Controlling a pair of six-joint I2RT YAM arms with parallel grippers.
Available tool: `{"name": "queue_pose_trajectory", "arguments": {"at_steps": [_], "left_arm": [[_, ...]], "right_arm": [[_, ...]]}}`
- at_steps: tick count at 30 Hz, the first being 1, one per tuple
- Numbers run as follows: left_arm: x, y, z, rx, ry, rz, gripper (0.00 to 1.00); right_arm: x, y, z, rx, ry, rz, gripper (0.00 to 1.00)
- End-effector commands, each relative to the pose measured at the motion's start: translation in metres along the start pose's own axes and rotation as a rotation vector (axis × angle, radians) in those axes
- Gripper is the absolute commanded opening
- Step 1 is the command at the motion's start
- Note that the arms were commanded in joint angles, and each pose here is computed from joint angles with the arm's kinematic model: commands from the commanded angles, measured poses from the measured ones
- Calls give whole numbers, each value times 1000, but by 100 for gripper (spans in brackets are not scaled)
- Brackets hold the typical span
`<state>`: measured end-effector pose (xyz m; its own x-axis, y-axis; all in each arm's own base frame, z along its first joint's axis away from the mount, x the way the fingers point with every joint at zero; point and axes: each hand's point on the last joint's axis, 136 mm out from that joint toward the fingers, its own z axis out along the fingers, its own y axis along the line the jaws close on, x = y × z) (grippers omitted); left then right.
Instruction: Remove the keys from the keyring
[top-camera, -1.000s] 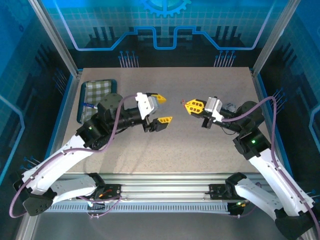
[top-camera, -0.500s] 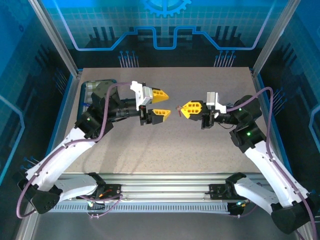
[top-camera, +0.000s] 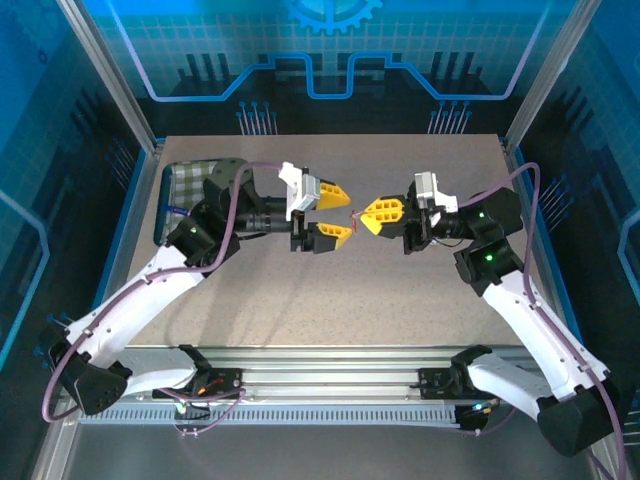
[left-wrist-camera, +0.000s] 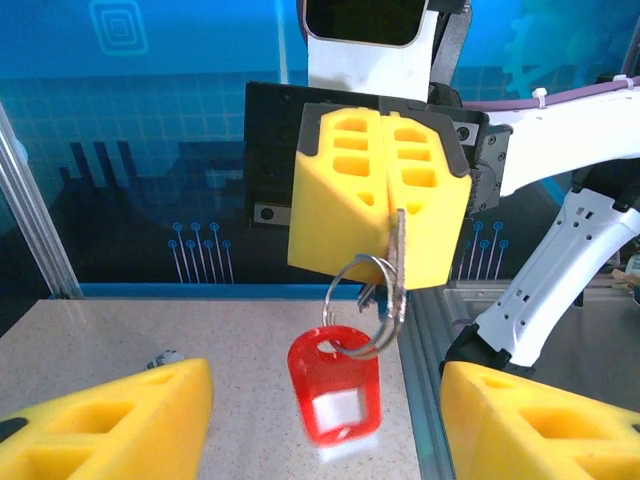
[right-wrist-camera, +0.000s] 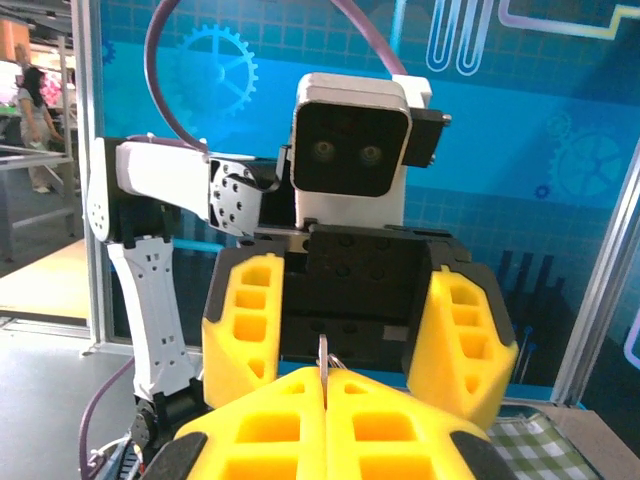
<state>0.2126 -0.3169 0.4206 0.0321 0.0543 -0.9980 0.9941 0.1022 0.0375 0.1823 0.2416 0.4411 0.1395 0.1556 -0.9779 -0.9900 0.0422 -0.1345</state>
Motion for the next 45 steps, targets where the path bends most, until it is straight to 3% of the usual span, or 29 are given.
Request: {"name": "queue_pose_trajectory", "arguments": {"at_steps": [1, 6, 16, 20, 23, 32, 38, 45], "left_arm": [[-18, -9, 1, 51, -36, 42, 61], [-20, -11, 6, 75, -37, 43, 59], [-15, -19, 11, 121, -13, 35, 27], [-13, -21, 10, 125, -2, 28, 33], [-10, -26, 9, 136, 4, 24, 33], [-14, -30, 11, 155, -2, 37, 21], [-13, -27, 13, 148, -2, 40, 1], [-14, -23, 13, 122, -1, 39, 0]], "right_arm": [[-18, 5, -1, -36, -27, -30, 0], [-17, 5, -1, -44, -25, -22, 0], [-17, 5, -1, -47, -24, -19, 0], [-19, 3, -1, -36, -31, -19, 0], [-21, 1, -3, -26, -38, -21, 0], [-20, -1, -2, -31, -41, -6, 0], [-17, -1, -2, -28, -27, -11, 0], [-6, -2, -5, 31, 14, -87, 0]]}}
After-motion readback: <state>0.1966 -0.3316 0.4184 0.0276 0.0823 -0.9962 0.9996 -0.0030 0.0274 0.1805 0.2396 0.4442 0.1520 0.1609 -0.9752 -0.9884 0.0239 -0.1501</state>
